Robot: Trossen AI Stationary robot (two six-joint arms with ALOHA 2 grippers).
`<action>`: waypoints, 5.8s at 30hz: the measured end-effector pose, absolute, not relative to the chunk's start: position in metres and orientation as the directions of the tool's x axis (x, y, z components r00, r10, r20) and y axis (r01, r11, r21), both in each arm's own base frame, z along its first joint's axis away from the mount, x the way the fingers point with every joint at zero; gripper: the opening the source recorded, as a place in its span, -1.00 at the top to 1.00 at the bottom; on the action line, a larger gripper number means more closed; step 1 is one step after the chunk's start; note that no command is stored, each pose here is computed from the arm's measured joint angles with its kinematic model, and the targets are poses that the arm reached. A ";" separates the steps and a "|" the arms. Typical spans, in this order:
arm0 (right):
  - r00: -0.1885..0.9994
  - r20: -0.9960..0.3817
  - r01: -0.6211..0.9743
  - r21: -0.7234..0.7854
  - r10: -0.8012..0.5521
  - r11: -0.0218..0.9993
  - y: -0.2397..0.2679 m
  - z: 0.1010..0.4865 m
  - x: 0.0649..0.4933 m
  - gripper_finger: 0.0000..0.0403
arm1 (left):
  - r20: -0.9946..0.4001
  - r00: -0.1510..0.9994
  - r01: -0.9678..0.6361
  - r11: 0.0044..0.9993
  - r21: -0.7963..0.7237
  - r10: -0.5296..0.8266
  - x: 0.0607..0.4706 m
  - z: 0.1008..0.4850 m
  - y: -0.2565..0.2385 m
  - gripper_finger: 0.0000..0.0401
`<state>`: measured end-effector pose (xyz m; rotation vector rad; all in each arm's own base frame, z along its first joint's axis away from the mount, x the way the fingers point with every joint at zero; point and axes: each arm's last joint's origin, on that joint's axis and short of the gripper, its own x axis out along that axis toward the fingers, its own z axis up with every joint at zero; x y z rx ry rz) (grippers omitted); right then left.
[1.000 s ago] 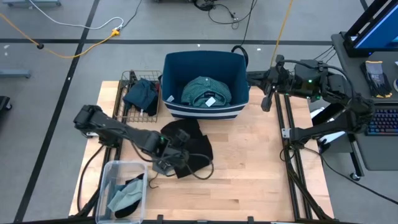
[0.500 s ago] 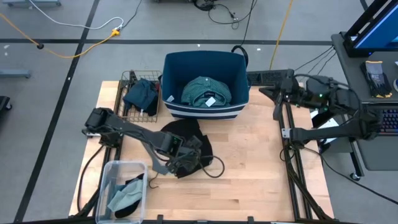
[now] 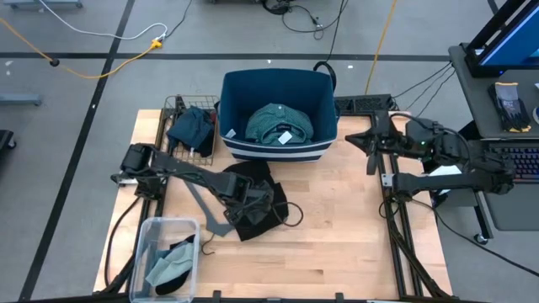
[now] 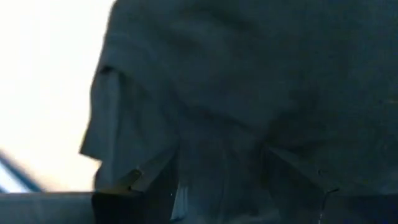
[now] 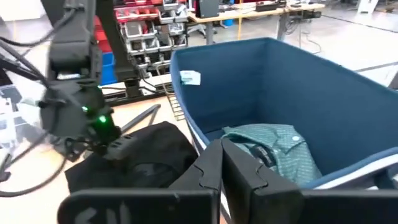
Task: Pick & Place Cloths
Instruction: Put the black shirt into the blue laundry organizer
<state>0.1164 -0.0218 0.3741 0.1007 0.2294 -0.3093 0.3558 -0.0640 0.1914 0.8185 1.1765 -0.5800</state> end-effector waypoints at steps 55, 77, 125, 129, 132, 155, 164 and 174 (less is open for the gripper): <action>0.938 -0.217 0.299 0.112 -0.271 0.948 -0.023 0.375 0.129 1.00 | -0.612 0.755 0.313 0.949 0.021 -0.235 0.303 0.283 -0.043 1.00; 0.946 -0.178 0.286 0.056 -0.272 0.957 -0.023 0.379 0.130 1.00 | 0.442 0.896 -0.008 0.999 -0.049 0.029 0.257 0.457 0.005 1.00; 0.930 -0.167 0.341 0.060 -0.327 0.938 -0.025 0.380 0.130 1.00 | -0.206 0.977 0.084 0.992 0.093 -0.064 0.294 0.421 0.223 0.99; 0.930 -0.167 0.341 0.060 -0.327 0.938 -0.025 0.380 0.130 1.00 | -0.257 0.961 0.107 0.994 0.004 -0.103 0.303 0.410 0.218 0.89; 0.930 -0.167 0.341 0.060 -0.327 0.938 -0.025 0.380 0.130 1.00 | -0.269 0.959 0.092 0.996 -0.005 -0.090 0.304 0.410 0.215 0.78; 0.932 -0.167 0.339 0.086 -0.322 0.937 -0.025 0.380 0.130 1.00 | -0.471 0.881 -0.114 0.988 -0.107 0.051 0.306 0.393 0.201 0.01; 0.935 -0.145 0.337 0.086 -0.323 0.938 -0.025 0.382 0.130 1.00 | -0.546 0.835 -0.168 0.975 -0.143 0.064 0.324 0.379 0.179 -0.34; 0.939 -0.121 0.333 0.096 -0.321 0.938 -0.025 0.384 0.130 1.00 | -0.646 0.752 -0.189 0.982 -0.023 0.130 0.356 0.334 0.182 -0.35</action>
